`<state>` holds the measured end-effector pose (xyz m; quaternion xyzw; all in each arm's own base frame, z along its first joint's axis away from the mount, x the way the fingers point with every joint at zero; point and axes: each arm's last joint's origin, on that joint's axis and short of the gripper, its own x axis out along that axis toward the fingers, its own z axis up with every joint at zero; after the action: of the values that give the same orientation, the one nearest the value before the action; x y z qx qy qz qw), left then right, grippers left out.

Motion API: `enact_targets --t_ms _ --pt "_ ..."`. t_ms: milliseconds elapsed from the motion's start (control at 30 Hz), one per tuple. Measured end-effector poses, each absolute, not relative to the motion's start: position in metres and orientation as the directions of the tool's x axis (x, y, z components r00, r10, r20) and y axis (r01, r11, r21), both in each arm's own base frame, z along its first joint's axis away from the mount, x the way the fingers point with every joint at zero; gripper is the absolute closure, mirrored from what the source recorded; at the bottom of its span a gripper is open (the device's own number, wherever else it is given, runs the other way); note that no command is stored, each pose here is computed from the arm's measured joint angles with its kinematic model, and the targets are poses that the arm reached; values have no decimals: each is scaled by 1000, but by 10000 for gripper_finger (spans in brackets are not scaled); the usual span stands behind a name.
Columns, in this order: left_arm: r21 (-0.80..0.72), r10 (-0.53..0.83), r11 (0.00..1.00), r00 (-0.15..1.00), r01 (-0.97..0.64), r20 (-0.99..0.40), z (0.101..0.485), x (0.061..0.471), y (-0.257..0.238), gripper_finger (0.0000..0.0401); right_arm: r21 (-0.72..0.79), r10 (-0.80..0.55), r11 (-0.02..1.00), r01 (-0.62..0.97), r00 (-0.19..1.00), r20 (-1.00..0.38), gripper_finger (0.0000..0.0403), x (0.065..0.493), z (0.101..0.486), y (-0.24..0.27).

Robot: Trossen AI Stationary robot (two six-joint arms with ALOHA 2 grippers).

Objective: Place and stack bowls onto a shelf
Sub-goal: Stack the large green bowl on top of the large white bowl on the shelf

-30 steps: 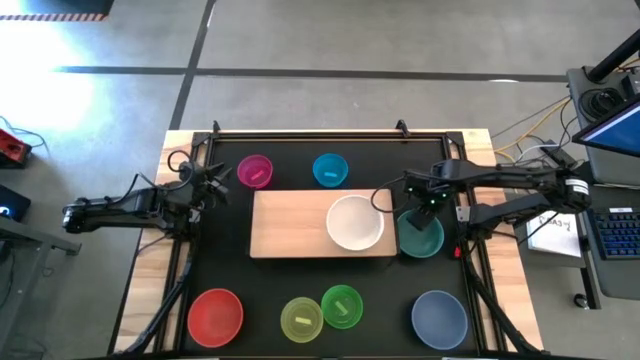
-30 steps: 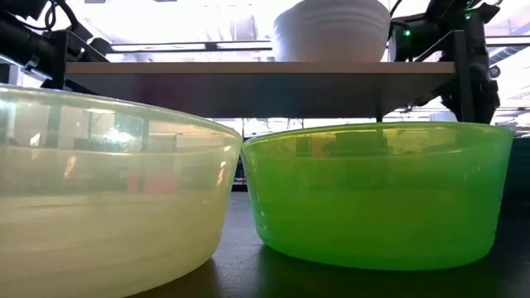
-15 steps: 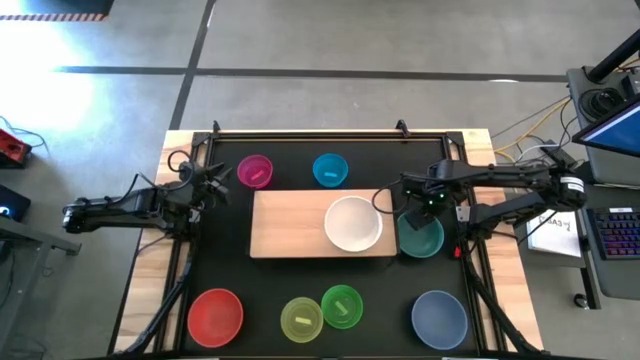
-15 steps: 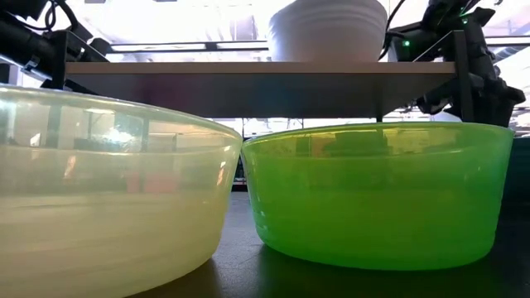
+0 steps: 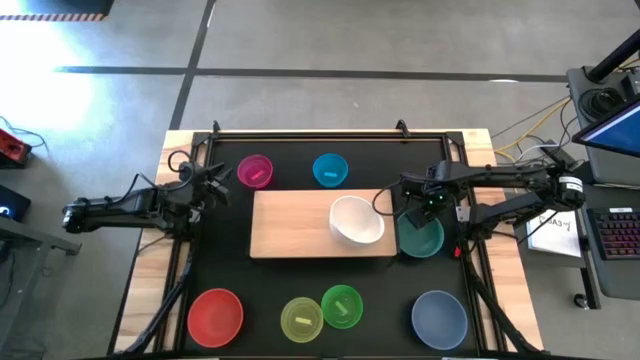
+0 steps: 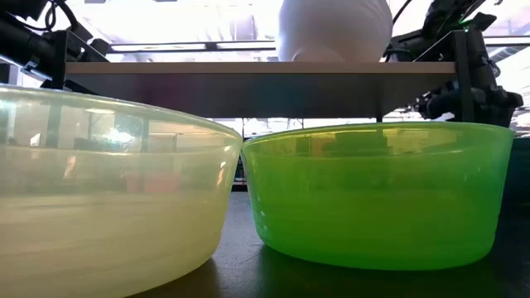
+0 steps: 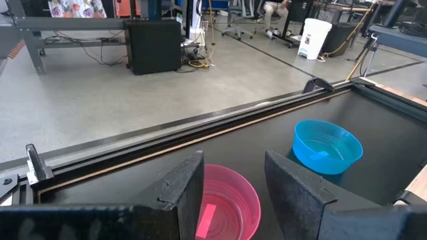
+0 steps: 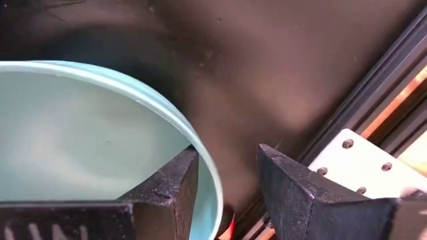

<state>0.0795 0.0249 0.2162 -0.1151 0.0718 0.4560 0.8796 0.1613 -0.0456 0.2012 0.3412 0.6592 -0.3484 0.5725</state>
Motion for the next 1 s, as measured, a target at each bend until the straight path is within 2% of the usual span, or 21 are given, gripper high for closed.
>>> enact_targets --t_ms 333,533,833,1000 --pt "-137 786 558 574 -819 -232 216 80 25 259 -23 31 561 827 -49 -998 273 169 200 -48" --pt "-137 786 558 574 -819 -232 216 80 25 259 -8 23 571 821 -26 -999 311 174 196 -49" --pt "-137 786 558 574 -819 -231 216 80 25 259 -19 49 608 794 -61 -997 383 179 189 -50" --pt "-137 786 557 574 -819 -232 216 80 25 259 20 69 609 793 -27 -997 388 178 196 -49"
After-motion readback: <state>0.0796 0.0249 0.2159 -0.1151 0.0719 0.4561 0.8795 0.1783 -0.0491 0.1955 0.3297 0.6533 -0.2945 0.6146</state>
